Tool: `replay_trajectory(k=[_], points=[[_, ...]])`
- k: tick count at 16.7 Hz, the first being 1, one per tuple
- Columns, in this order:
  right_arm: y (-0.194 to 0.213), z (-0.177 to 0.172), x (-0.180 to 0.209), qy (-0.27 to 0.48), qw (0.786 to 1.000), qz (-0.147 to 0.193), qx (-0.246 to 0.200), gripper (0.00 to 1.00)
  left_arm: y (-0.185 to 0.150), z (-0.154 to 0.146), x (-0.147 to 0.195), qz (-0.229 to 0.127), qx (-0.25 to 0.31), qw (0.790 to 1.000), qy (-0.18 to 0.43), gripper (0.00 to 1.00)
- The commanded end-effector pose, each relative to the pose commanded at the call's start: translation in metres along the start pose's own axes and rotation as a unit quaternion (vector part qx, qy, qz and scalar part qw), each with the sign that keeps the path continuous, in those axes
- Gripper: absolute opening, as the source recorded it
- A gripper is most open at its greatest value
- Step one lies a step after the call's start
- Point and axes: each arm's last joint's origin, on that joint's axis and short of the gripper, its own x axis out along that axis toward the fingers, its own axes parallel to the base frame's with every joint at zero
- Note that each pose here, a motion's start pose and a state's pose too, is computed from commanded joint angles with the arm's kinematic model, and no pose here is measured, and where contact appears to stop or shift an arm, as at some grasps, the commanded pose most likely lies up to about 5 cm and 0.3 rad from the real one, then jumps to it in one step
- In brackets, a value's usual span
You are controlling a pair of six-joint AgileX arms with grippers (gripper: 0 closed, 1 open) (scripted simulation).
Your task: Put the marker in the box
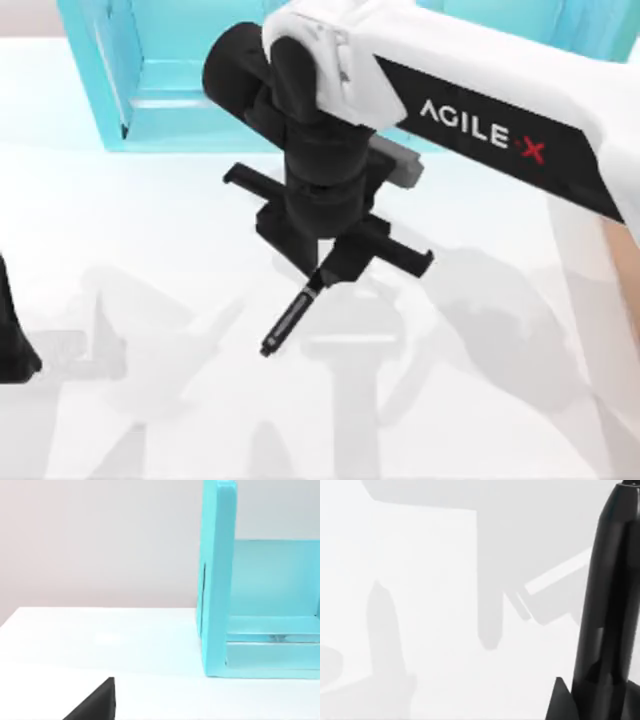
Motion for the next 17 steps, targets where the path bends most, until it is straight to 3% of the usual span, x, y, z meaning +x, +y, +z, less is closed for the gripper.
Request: replay_trajectory(k=[3, 7, 12, 14, 17], points=[[-0.010, 0.026, -0.002, 0.000, 1.000, -0.001, 0.022, 0.00, 0.000, 0.000, 0.000, 0.000, 0.000, 1.000, 0.000, 1.00], [-0.058, 0.115, -0.009, 0.002, 0.994, -0.004, 0.109, 0.00, 0.000, 0.000, 0.000, 0.000, 0.000, 1.000, 0.000, 1.00], [-0.205, 0.244, -0.016, 0.007, 0.957, -0.015, 0.289, 0.00, 0.000, 0.000, 0.000, 0.000, 0.000, 1.000, 0.000, 1.00], [-0.275, 0.272, -0.020, 0.008, 0.933, -0.015, 0.359, 0.00, 0.000, 0.000, 0.000, 0.000, 0.000, 1.000, 0.000, 1.00], [-0.361, 0.283, -0.027, 0.005, 0.901, -0.009, 0.434, 0.00, 0.000, 0.000, 0.000, 0.000, 0.000, 1.000, 0.000, 1.00]])
